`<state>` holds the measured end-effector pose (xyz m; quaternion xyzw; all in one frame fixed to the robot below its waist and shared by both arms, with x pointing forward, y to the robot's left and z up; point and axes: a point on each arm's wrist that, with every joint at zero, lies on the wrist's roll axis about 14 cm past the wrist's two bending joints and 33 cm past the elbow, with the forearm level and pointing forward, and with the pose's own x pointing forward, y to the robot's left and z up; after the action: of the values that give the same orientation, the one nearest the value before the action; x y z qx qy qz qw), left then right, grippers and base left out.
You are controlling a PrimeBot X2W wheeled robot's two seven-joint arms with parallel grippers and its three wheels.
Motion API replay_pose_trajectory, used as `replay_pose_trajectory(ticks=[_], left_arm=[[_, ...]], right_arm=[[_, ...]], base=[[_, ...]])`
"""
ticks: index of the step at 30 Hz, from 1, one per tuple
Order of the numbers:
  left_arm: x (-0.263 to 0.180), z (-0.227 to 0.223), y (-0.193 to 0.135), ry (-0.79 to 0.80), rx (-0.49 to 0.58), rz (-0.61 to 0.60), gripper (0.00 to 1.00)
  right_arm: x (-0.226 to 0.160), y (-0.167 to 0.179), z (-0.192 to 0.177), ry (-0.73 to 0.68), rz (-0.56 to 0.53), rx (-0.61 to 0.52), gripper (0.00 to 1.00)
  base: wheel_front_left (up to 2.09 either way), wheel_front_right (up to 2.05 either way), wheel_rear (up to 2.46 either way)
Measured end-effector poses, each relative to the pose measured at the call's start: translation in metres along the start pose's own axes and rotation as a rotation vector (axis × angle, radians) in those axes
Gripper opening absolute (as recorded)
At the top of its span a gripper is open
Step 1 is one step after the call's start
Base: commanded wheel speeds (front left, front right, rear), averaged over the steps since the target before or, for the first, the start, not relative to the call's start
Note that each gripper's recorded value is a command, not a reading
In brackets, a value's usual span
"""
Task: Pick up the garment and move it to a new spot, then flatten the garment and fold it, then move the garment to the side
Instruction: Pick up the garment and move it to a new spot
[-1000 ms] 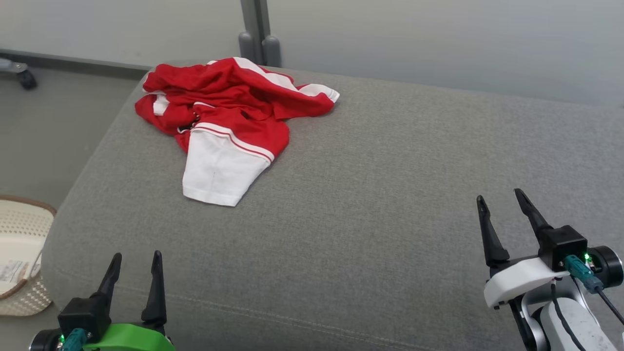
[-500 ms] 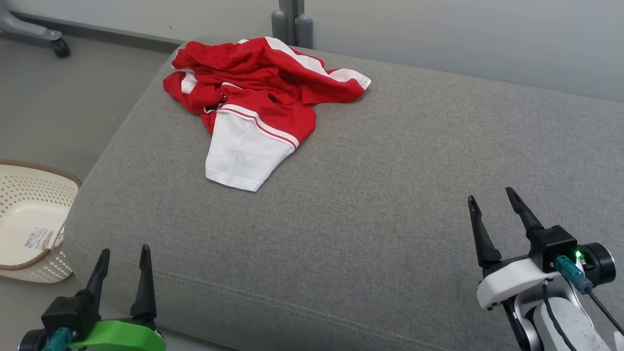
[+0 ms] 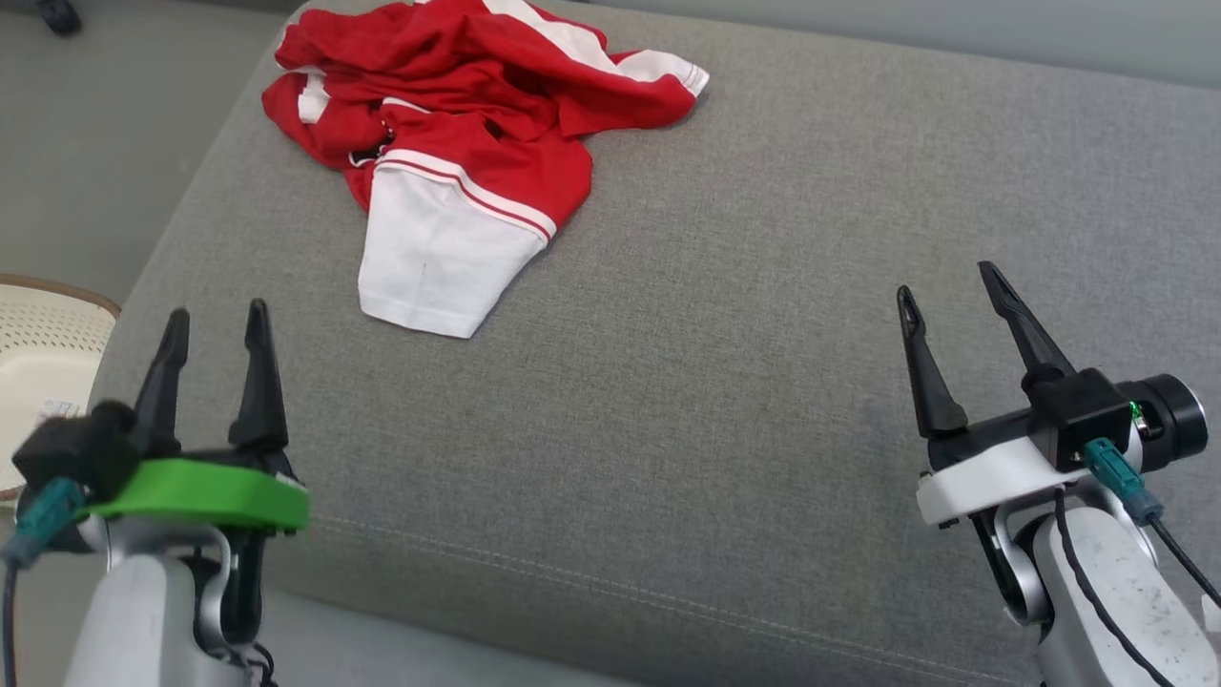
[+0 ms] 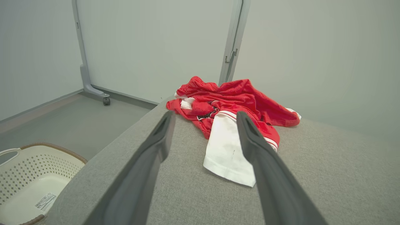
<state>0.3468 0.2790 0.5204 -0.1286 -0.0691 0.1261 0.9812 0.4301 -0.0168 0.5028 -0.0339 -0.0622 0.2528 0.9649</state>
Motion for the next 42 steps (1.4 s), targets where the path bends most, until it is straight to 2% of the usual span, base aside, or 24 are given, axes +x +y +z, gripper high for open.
replay_pose_trajectory(ticks=[8,10,13,18,22,27,34,39,42], left_arm=[[0.078,0.024,-0.014,-0.026,0.005,-0.064,1.0],[0.096,0.023,-0.015,-0.011,-0.021,-0.064,1.0],[0.119,0.013,-0.015,0.041,-0.055,-0.06,1.0],[0.151,-0.005,-0.009,0.119,-0.033,-0.049,1.0],[0.177,-0.022,-0.024,0.183,-0.066,-0.072,1.0],[0.194,-0.045,-0.039,0.252,-0.13,-0.085,1.0],[0.203,-0.084,-0.042,0.363,-0.154,-0.071,1.0],[0.218,-0.091,-0.05,0.371,-0.218,-0.068,1.0],[0.228,-0.091,-0.052,0.374,-0.219,-0.07,1.0]], right_arm=[[0.018,0.006,-0.006,-0.027,0.043,0.003,1.0],[0.022,0.005,-0.01,-0.03,0.047,0.003,1.0],[0.026,0.002,-0.021,-0.016,0.054,0.001,1.0],[0.024,-0.001,-0.038,0.02,0.061,-0.004,1.0],[0.016,-0.013,-0.049,0.056,0.033,-0.018,1.0],[0.008,-0.025,-0.058,0.083,0.007,-0.039,1.0],[-0.003,-0.042,-0.062,0.103,-0.029,-0.068,1.0],[-0.01,-0.052,-0.063,0.117,-0.052,-0.081,1.0],[-0.015,-0.055,-0.064,0.131,-0.062,-0.081,1.0]], base=[[0.0,0.0,0.0],[0.0,0.0,0.0],[0.0,0.0,0.0],[0.0,0.0,0.0],[0.0,0.0,0.0],[0.0,0.0,0.0],[0.0,0.0,0.0],[0.0,0.0,0.0],[0.0,0.0,0.0]])
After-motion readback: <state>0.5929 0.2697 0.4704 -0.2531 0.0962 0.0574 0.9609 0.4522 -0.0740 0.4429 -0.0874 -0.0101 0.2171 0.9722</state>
